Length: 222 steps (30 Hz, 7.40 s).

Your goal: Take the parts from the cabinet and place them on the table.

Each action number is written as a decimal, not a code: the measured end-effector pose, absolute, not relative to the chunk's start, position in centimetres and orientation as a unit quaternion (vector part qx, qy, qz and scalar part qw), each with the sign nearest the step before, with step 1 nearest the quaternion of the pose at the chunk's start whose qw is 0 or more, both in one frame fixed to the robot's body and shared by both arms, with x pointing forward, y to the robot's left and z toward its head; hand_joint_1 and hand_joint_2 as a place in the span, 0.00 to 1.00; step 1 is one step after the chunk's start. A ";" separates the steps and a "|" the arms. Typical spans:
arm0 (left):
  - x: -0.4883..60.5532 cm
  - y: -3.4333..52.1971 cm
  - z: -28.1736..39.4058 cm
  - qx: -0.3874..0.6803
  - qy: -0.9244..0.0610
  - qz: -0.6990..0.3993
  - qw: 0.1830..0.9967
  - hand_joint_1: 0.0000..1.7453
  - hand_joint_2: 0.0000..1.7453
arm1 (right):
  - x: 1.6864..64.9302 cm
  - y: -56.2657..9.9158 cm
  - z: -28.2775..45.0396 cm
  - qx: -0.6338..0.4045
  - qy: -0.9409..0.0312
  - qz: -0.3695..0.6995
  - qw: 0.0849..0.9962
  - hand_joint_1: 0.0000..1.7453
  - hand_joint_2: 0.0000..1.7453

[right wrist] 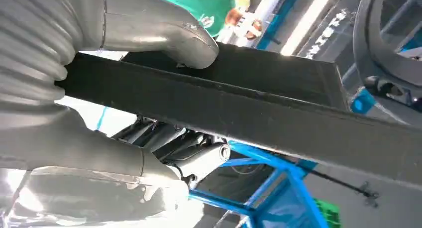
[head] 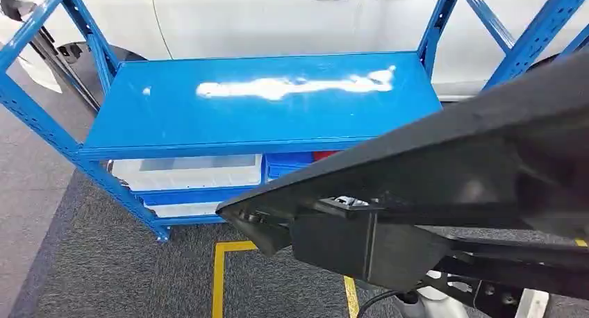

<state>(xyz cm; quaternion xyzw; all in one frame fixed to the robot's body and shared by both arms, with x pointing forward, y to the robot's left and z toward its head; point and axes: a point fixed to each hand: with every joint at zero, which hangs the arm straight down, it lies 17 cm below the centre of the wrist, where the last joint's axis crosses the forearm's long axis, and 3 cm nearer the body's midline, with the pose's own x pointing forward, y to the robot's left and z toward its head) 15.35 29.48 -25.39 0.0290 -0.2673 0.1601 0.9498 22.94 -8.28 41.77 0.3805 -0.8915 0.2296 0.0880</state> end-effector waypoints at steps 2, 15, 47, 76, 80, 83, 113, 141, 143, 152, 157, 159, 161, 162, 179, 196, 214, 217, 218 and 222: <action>15.2 29.5 -25.4 0.030 -0.266 0.162 0.950 0.00 1.00 | 23.0 -8.4 41.8 0.380 -0.891 0.232 0.087 1.00 1.00; 15.5 30.6 -25.5 0.041 -0.261 0.174 0.949 0.00 1.00 | 23.3 -9.4 43.2 0.381 -0.894 0.225 0.067 1.00 1.00; 13.4 33.4 -26.1 0.095 -0.230 0.188 0.950 0.00 1.00 | 24.4 -12.9 42.8 0.377 -0.894 0.231 0.075 1.00 1.00; 12.6 39.3 -25.8 0.141 -0.223 0.181 0.947 0.00 1.00 | 23.3 -13.0 43.4 0.327 -0.920 0.206 0.070 1.00 1.00; 13.7 39.2 -25.5 0.138 -0.237 0.181 0.945 0.00 1.00 | 23.3 -11.7 43.4 0.323 -0.919 0.214 0.070 1.00 1.00; 13.3 39.1 -25.6 0.137 -0.236 0.179 0.945 0.00 1.00 | 23.4 -10.7 43.4 0.328 -0.918 0.214 0.070 1.00 1.00; 13.0 37.4 -26.0 0.121 -0.225 0.179 0.950 0.00 1.00 | 25.5 -6.3 40.3 0.359 -0.893 0.245 0.119 1.00 1.00; 12.8 32.7 -26.4 0.089 -0.217 0.156 0.959 0.00 1.00 | 23.5 -9.1 39.2 0.331 -0.907 0.225 0.134 1.00 1.00; 12.7 32.7 -26.4 0.090 -0.218 0.157 0.959 0.00 1.00 | 23.4 -9.2 39.4 0.333 -0.906 0.225 0.131 1.00 1.00; 12.7 32.9 -26.4 0.097 -0.218 0.157 0.958 0.00 1.00 | 23.3 -9.9 39.4 0.340 -0.906 0.213 0.135 1.00 1.00; 12.9 33.5 -26.4 0.103 -0.218 0.157 0.958 0.00 1.00 | 23.1 -10.3 39.5 0.347 -0.905 0.207 0.135 1.00 1.00; 12.5 34.1 -26.4 0.108 -0.215 0.156 0.958 0.00 1.00 | 23.0 -10.2 39.6 0.354 -0.903 0.202 0.133 1.00 1.00; 12.1 34.8 -26.4 0.114 -0.213 0.155 0.958 0.00 1.00 | 23.0 -10.3 39.5 0.354 -0.903 0.201 0.135 1.00 1.00; 12.1 34.9 -26.4 0.115 -0.213 0.155 0.958 0.00 1.00 | 23.0 -10.3 39.5 0.354 -0.903 0.201 0.135 1.00 1.00; 13.7 36.6 -25.8 0.120 -0.240 0.151 0.951 0.00 1.00 | 23.4 -10.4 40.6 0.331 -0.915 0.196 0.122 1.00 1.00; 13.4 36.6 -25.8 0.116 -0.239 0.149 0.953 0.00 1.00 | 23.7 -10.5 40.3 0.320 -0.918 0.196 0.128 1.00 1.00; 15.3 34.4 -25.4 0.092 -0.262 0.148 0.949 0.00 1.00 | 27.2 -7.8 38.7 0.348 -0.893 0.242 0.150 1.00 1.00; 15.8 34.1 -25.3 0.089 -0.265 0.151 0.948 0.00 1.00 | 28.9 -7.2 38.5 0.349 -0.890 0.246 0.161 1.00 1.00; 15.8 34.0 -25.3 0.089 -0.265 0.152 0.948 0.00 1.00 | 29.3 -7.0 38.8 0.351 -0.889 0.248 0.158 1.00 1.00; 15.0 34.0 -25.5 0.089 -0.258 0.156 0.949 0.00 1.00 | 30.3 -5.9 39.1 0.358 -0.885 0.251 0.159 1.00 1.00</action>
